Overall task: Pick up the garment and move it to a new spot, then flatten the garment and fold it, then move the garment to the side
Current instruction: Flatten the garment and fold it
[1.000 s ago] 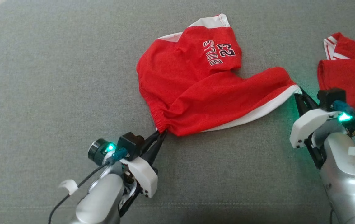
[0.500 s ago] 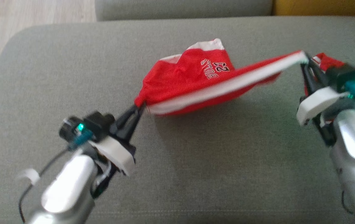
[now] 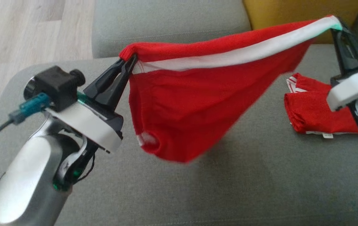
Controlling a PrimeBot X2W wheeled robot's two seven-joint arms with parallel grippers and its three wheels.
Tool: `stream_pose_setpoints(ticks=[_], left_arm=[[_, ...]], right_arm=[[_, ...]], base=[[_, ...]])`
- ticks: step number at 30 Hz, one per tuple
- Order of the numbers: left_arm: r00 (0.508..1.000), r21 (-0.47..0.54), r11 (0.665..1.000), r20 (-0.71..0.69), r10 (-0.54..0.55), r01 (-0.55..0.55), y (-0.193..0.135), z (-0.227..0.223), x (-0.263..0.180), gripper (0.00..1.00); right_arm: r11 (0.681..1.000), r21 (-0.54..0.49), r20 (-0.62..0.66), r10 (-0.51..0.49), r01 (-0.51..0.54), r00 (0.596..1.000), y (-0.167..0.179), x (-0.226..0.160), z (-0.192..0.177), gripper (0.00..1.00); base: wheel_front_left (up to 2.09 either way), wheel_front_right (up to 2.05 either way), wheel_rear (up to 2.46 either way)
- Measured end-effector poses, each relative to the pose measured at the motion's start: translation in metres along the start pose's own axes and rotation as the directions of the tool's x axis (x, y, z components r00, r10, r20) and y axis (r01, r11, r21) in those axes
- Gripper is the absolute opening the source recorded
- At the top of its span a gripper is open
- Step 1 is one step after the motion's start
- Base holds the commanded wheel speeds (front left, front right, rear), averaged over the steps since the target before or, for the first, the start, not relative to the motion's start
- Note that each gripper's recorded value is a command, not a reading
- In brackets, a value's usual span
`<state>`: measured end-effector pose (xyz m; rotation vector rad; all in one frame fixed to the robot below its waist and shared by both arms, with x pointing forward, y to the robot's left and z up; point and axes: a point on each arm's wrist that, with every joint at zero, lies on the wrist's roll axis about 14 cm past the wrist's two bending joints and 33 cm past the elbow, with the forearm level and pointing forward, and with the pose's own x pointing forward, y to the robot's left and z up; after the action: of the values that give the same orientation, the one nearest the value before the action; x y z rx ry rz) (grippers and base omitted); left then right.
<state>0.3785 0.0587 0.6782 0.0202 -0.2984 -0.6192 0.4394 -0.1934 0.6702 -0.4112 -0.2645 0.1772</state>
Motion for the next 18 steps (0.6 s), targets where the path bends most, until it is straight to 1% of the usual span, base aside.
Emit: stream_pose_setpoints(ticks=[2, 5, 8, 10, 12, 14, 18], left_arm=[[1.0, -0.028, 1.0, 0.006, -0.006, 0.006, -0.006, 0.014, -0.002, 0.0], [1.0, -0.035, 0.999, -0.018, -0.019, 0.018, -0.008, 0.023, -0.003, 0.0], [0.997, -0.003, 1.0, -0.076, -0.012, 0.012, 0.001, 0.016, 0.0, 0.0], [0.994, -0.021, 1.0, -0.107, -0.006, 0.003, 0.011, 0.01, 0.009, 0.0], [0.99, -0.007, 1.0, -0.142, -0.001, 0.0, 0.024, 0.003, 0.024, 0.0], [0.988, 0.003, 1.0, -0.152, 0.022, -0.022, 0.045, 0.001, 0.045, 0.0], [0.99, 0.047, 0.995, -0.106, 0.095, -0.09, 0.097, 0.008, 0.098, 0.0]], right_arm=[[1.0, -0.008, -0.014, -0.015, 0.015, 1.0, -0.005, -0.011, 0.006, 0.0], [1.0, -0.01, -0.036, -0.019, 0.018, 0.999, -0.008, -0.019, 0.012, 0.0], [1.0, -0.017, -0.07, -0.009, 0.008, 0.998, -0.009, -0.017, 0.013, 0.0], [1.0, -0.007, -0.095, 0.02, -0.021, 0.995, -0.004, -0.009, 0.011, 0.0], [0.998, -0.013, -0.105, 0.056, -0.058, 0.993, 0.002, 0.006, 0.012, 0.0], [0.997, -0.012, -0.084, 0.074, -0.075, 0.994, 0.0, 0.032, 0.022, 0.0], [0.996, -0.071, -0.007, 0.052, -0.053, 0.999, -0.022, 0.096, 0.049, 0.0]], base=[[0.0, 0.0, 0.0], [0.0, 0.0, 0.0], [0.0, 0.0, 0.0], [0.0, 0.0, 0.0], [0.0, 0.0, 0.0], [0.0, 0.0, 0.0], [0.0, 0.0, 0.0]])
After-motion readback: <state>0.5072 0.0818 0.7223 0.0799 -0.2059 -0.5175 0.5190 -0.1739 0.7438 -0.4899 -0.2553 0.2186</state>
